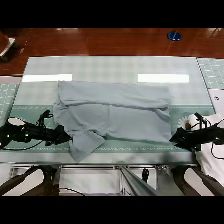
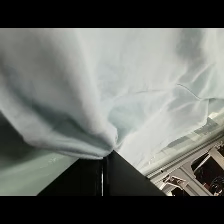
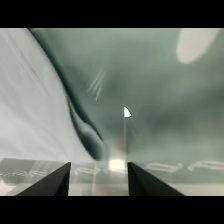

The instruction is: Fold the shirts.

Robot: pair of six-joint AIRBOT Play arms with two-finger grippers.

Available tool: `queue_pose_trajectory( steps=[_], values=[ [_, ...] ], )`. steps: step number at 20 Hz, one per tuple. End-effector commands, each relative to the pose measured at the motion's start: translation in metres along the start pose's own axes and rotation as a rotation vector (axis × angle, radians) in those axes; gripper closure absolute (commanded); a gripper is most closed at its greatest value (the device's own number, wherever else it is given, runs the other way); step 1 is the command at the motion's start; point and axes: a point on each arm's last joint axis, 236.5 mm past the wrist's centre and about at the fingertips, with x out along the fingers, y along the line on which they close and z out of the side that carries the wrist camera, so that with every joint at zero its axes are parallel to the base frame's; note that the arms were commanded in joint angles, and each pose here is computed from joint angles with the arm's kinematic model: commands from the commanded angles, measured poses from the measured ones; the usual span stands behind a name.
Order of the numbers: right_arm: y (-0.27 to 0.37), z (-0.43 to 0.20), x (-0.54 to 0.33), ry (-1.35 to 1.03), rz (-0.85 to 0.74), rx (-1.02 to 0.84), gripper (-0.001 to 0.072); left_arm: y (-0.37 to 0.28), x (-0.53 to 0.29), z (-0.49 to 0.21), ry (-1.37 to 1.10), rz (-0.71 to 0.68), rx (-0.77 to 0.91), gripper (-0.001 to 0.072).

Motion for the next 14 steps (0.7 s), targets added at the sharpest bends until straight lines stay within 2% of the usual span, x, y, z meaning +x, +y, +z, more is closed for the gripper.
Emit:
queue_pose_trajectory(
  steps=[1,4,5,6,7,8,9,14],
  values=[
    [0.022,0.014,0.01,-0.02,0.099,0.009,0.0303,0.011,-0.001,0.024,-0.103,0.047,0.004,0.0694],
    [0.033,0.024,0.02,-0.017,0.162,0.044,0.0303,0.003,-0.002,0.029,-0.124,0.014,-0.012,0.0694],
    [0.039,0.024,0.022,-0.008,0.188,0.043,0.0321,0.0,-0.002,0.031,-0.131,0.001,-0.008,0.0694],
    [0.048,0.025,0.024,-0.008,0.213,0.02,0.0369,-0.002,-0.001,0.031,-0.131,-0.004,0.0,0.0694],
    [0.055,0.027,0.026,-0.019,0.221,-0.013,0.0478,-0.002,-0.002,0.031,-0.132,-0.004,0.005,0.0694],
    [0.061,0.029,0.024,-0.026,0.217,-0.067,0.0661,-0.003,-0.004,0.034,-0.138,-0.005,0.009,0.0694],
    [0.068,0.032,0.018,-0.033,0.219,-0.119,0.0694,-0.008,-0.01,0.039,-0.146,-0.014,0.02,0.0694],
    [0.105,0.088,-0.041,-0.182,0.23,-0.231,0.0695,-0.079,-0.082,0.112,-0.372,-0.164,0.111,0.0694]
  ],
)
